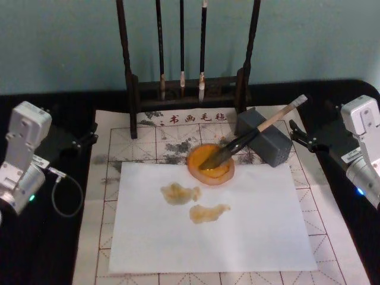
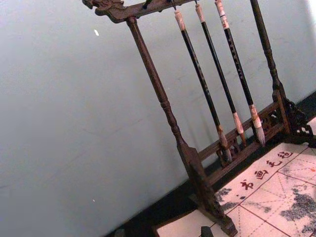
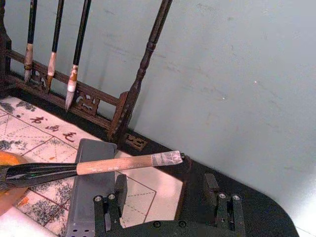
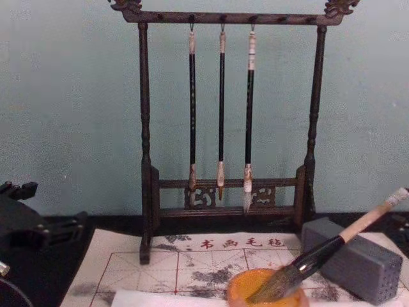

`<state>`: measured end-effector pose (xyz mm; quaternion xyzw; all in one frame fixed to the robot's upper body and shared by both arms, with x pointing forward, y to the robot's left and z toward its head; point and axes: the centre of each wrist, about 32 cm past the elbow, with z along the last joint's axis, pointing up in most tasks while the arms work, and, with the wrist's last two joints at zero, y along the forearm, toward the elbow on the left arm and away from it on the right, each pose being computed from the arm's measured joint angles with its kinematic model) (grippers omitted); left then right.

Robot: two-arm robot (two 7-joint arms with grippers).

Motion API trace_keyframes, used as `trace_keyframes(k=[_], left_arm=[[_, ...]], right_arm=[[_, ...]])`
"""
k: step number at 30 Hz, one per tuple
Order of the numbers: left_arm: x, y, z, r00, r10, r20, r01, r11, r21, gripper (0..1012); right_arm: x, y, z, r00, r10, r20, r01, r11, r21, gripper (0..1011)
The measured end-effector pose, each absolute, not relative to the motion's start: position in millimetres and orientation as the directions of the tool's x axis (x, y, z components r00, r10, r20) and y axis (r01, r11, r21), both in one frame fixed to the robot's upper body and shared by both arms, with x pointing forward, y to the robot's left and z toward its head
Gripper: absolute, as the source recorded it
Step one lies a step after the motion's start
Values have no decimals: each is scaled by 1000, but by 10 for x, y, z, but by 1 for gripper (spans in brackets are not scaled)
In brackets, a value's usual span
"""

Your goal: Pick up the brush from the inkstone, write on the paper, then place the brush back to its original position.

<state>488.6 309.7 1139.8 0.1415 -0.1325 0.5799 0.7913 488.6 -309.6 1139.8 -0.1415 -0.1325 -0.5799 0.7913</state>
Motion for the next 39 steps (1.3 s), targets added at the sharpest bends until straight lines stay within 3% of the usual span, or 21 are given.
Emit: trace_keyframes(k=[12, 26, 29, 39], left_arm=[[4886, 3097, 11398, 292, 880, 374, -955, 287, 70, 1001], [4886, 3097, 11398, 292, 880, 374, -955, 287, 70, 1001], [4886, 3097, 11398, 292, 880, 374, -955, 287, 70, 1001], [4886, 3097, 11398, 292, 880, 374, -955, 287, 70, 1001]], right_arm=[[4852, -3129, 11438, 315, -900, 302, 949, 306, -78, 1000], [4827, -3185, 11541, 333, -929, -160, 921, 357, -158, 1002], [4853, -3185, 11548, 318, -894, -316, 914, 378, -150, 1002], [4957, -3121, 11580, 280, -785, -552, 901, 413, -131, 1002]])
